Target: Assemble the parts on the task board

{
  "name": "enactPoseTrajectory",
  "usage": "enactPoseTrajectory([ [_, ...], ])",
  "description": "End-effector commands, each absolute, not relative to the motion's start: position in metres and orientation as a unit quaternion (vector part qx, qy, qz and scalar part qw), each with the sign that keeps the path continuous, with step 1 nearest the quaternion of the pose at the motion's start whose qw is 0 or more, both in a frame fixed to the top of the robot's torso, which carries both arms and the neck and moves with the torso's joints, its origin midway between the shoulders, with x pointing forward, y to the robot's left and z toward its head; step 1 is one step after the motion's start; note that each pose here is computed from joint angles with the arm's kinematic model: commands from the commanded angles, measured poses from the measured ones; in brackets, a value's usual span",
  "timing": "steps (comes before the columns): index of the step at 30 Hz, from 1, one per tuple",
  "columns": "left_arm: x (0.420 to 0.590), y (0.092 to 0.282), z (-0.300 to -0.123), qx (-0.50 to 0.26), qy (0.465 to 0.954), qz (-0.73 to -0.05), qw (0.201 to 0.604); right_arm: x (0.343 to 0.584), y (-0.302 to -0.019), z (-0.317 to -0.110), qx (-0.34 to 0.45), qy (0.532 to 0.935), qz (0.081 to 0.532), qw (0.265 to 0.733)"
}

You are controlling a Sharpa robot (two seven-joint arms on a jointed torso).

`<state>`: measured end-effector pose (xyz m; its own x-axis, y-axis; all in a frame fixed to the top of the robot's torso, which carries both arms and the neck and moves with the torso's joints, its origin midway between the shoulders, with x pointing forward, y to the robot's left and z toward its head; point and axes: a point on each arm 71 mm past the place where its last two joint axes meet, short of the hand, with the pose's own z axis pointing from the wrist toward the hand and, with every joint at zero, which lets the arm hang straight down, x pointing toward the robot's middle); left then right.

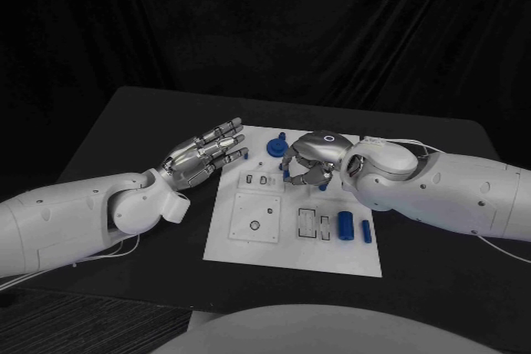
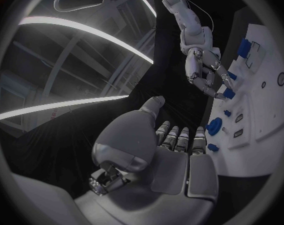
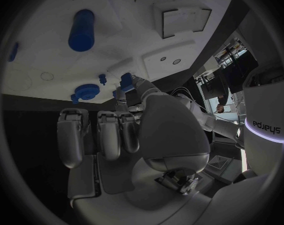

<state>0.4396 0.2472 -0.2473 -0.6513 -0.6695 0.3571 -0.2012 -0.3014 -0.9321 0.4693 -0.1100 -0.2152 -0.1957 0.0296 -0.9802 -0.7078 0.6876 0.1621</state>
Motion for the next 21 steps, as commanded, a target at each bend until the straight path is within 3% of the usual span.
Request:
enactPoseTrajectory([
  [1, 0.439, 0.245, -0.247, -0.381, 0.564, -0.715, 0.16, 0.47, -0.109, -0.217, -0.237, 0.711, 0.305, 0.587],
  [21, 0.44, 0.243, -0.247, -0.379, 0.564, -0.716, 0.157, 0.481, -0.099, -0.226, -0.238, 0.718, 0.294, 0.585],
])
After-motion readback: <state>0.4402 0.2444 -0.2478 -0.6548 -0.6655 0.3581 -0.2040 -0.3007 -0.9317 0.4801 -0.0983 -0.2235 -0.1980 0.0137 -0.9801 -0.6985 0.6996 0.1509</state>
